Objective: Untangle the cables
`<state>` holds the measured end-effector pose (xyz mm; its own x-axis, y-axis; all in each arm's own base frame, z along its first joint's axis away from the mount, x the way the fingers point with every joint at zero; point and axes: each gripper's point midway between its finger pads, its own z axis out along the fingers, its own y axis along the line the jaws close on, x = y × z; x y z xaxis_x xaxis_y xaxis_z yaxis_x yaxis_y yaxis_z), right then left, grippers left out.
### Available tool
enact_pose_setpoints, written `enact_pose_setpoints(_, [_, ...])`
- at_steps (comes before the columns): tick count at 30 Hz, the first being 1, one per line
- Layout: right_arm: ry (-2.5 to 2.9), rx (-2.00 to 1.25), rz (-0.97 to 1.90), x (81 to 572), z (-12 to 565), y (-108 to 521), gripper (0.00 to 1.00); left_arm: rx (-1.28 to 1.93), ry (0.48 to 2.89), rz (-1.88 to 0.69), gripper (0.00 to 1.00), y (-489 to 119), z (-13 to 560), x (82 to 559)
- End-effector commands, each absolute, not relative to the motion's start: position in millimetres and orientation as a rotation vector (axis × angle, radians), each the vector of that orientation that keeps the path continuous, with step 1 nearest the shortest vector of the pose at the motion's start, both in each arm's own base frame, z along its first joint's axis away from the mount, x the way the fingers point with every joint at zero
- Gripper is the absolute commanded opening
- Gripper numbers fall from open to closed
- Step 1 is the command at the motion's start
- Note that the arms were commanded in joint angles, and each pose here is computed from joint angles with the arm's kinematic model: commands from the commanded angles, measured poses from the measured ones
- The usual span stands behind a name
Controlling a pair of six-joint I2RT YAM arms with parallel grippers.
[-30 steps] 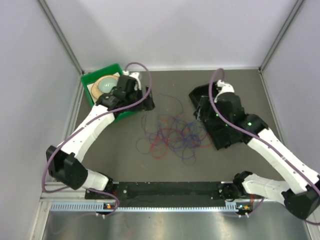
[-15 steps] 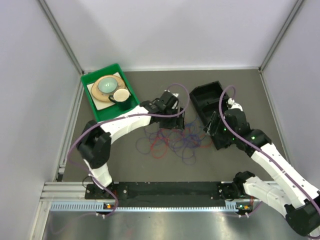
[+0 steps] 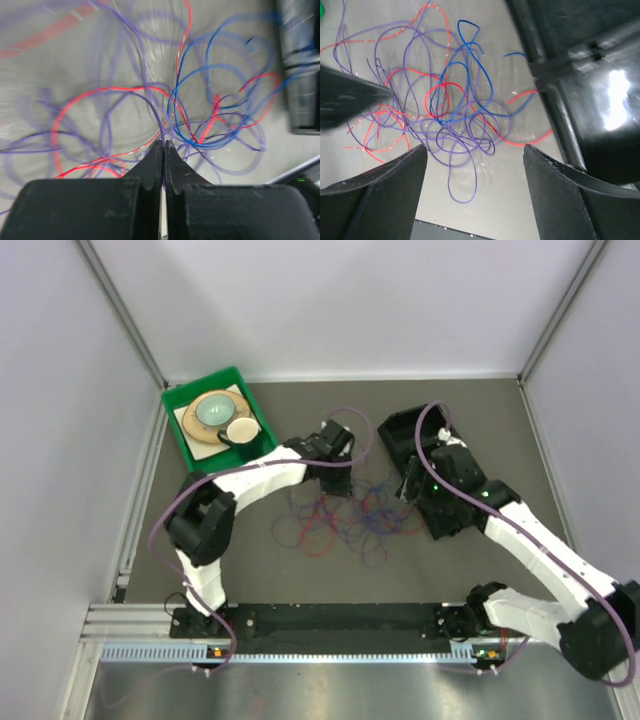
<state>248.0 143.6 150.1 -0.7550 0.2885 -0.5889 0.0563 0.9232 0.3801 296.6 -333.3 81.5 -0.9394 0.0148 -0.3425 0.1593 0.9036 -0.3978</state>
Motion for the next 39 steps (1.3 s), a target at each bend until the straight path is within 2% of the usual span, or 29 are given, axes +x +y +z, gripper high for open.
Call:
enact_pose_setpoints(1, [2.347,0.170,0.558,280.4,168.4,173.1,0.77,0.073,2.536,-0.802,0.00,-321.8,154.3,318.6])
enact_pose_setpoints(7, [2.411,0.175,0.510,309.2,134.6,186.3,0.72,0.053,2.555,-0.835,0.00,-320.2,150.6,311.4])
enact_pose_setpoints(11, [2.439,0.228,0.410,318.8,108.4,177.5,0.63,0.029,2.546,-0.838,0.00,-314.5,152.8,308.9])
enact_pose_setpoints(16, [2.439,0.248,0.383,320.8,93.4,174.9,0.64,-0.006,2.522,-0.831,0.00,-298.7,160.5,310.1])
enact_pose_setpoints(25, [2.432,0.311,0.300,337.6,72.5,170.2,0.49,-0.022,2.519,-0.817,0.00,-285.1,162.5,310.5])
enact_pose_setpoints(27, [2.425,0.321,0.284,344.1,73.6,170.6,0.28,-0.024,2.516,-0.819,0.00,-282.9,164.2,309.1])
enact_pose_setpoints(28, [2.425,0.325,0.276,345.9,74.7,170.4,0.13,-0.029,2.518,-0.815,0.00,-280.4,163.7,308.9])
enact_pose_setpoints(29, [2.411,0.323,0.278,349.9,82.7,171.9,0.00,-0.033,2.511,-0.812,0.00,-277.3,166.1,309.3])
enact_pose_setpoints(31, [2.398,0.312,0.289,349.6,96.0,172.0,0.00,-0.043,2.518,-0.785,0.00,-269.5,164.9,308.5])
enact_pose_setpoints(34, [2.274,0.283,0.355,351.3,155.9,171.2,0.00,-0.068,2.516,-0.748,0.00,-252.8,163.0,311.3])
enact_pose_setpoints(39, [2.002,0.184,0.465,347.7,298.7,167.8,0.00,-0.126,2.542,-0.696,0.00,-223.8,145.3,315.0])
